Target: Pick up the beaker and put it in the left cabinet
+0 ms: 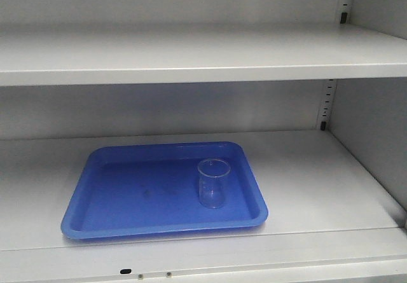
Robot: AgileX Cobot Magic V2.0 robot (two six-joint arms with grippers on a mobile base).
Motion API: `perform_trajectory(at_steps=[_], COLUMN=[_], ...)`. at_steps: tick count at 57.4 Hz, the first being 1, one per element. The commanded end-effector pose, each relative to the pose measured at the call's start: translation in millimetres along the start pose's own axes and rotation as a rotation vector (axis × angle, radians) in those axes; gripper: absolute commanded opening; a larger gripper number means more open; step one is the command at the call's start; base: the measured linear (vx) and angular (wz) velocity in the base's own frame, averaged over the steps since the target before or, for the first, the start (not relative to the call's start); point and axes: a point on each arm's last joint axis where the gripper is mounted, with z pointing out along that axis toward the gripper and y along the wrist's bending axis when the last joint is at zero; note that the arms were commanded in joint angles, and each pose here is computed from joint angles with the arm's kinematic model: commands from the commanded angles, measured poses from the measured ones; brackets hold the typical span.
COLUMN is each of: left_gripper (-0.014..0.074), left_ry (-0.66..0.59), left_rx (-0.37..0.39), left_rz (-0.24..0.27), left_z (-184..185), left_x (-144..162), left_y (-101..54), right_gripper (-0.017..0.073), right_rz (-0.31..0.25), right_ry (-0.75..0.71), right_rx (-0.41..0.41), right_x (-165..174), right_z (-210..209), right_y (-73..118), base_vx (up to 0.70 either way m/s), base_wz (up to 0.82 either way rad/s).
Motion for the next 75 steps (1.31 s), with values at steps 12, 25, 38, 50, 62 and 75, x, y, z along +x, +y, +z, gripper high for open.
perform_trajectory(at_steps=[12, 25, 38, 50, 62, 75], left_gripper=[0.0001, 0.0001, 0.0001, 0.0001, 0.0001, 0.0001], left_ry=[-0.085, -0.086, -0.085, -0.085, -0.085, -0.085], left_rx=[-0.003, -0.003, -0.003, -0.003, -0.003, -0.003], left_rz=[-0.012, -0.012, -0.012, -0.012, -0.012, -0.012], left_z=[-1, -1, -1, -1, -1, -1], left_x=[-3, -3, -3, -3, -3, -3], left_y=[0.2, 0.2, 0.2, 0.2, 0.2, 0.2], right_gripper=[-0.0006, -0.0006, -0.0006, -0.0006, -0.0006, -0.0006], right_rz=[0.021, 0.056, 0.057, 0.057, 0.058, 0.063], right_ry=[-0.142, -0.135, -0.130, -0.131, -0.131, -0.130], right_rx=[0.006, 0.002, 0.001, 0.001, 0.000, -0.001], right_x=[81, 97, 98, 98, 98, 98], right_z=[-33, -38, -39, -39, -39, -39], right_y=[3.3, 4.0, 4.1, 4.1, 4.1, 4.2], base_vx=[0.00, 0.00, 0.00, 0.00, 0.00, 0.00], base_wz=[0.00, 0.00, 0.00, 0.00, 0.00, 0.00])
